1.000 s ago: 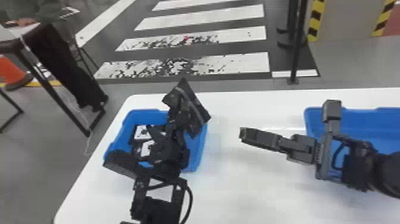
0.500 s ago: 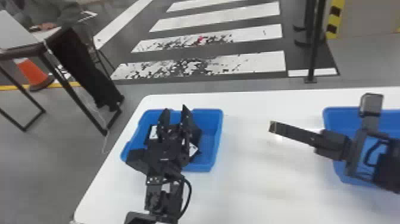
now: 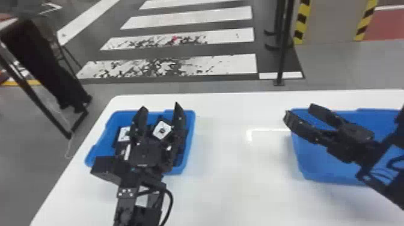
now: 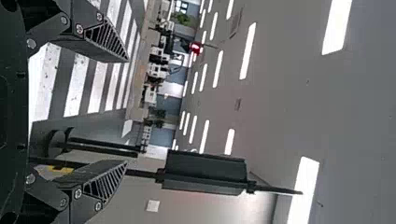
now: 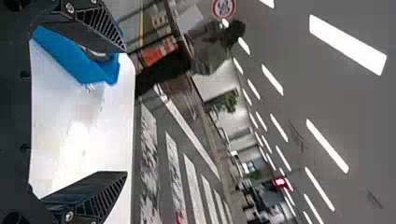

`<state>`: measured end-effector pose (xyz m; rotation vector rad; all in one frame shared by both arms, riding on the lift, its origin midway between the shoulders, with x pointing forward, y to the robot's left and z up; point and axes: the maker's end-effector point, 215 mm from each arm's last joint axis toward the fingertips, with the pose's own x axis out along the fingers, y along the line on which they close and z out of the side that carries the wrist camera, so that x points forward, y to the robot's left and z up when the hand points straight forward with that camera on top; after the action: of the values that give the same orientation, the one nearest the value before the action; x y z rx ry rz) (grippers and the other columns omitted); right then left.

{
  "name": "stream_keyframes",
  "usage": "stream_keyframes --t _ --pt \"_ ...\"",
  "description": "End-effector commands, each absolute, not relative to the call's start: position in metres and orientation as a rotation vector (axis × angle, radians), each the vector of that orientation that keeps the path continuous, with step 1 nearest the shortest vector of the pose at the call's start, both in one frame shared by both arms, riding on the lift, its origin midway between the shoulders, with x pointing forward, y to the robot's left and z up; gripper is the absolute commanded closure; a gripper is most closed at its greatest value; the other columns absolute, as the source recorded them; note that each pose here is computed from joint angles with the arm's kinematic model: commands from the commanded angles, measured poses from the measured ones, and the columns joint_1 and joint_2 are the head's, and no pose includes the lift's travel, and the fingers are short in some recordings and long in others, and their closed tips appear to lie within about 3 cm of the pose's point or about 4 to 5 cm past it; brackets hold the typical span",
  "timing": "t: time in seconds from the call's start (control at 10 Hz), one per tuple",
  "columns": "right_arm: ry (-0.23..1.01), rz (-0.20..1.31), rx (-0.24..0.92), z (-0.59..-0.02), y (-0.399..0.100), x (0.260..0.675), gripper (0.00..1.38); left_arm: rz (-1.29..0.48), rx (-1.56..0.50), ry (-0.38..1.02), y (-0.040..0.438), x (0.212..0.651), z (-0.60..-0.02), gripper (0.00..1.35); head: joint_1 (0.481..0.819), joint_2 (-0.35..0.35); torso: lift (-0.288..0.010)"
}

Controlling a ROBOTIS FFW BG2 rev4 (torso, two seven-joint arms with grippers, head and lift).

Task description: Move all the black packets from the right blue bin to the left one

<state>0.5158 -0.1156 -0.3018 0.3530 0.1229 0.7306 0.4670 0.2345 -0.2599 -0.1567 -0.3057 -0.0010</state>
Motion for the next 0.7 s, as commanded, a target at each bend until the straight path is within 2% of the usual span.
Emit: stream_keyframes --t 0.0,0.2,0.3,0.6 --pt "0.074 0.587 0.260 -0.297 -0.152 0.498 0.10 -0.017 -0.072 -0.258 0.224 0.462 -0.266 0.31 0.695 0.146 -0.168" --pt "0.076 0.450 0.177 -0.303 -0.172 0.477 0.10 -0.013 -0.004 -0.168 0.212 0.454 -0.272 0.31 0.695 0.073 -0.168" --pt "0.077 0.386 0.146 -0.303 -0.181 0.467 0.11 -0.022 -0.010 -0.150 0.204 0.449 -0.272 0.31 0.695 0.062 -0.168" --pt "0.088 0.298 0.136 -0.309 -0.193 0.447 0.12 -0.026 -0.103 -0.103 0.190 0.437 -0.278 0.31 0.695 0.001 -0.168"
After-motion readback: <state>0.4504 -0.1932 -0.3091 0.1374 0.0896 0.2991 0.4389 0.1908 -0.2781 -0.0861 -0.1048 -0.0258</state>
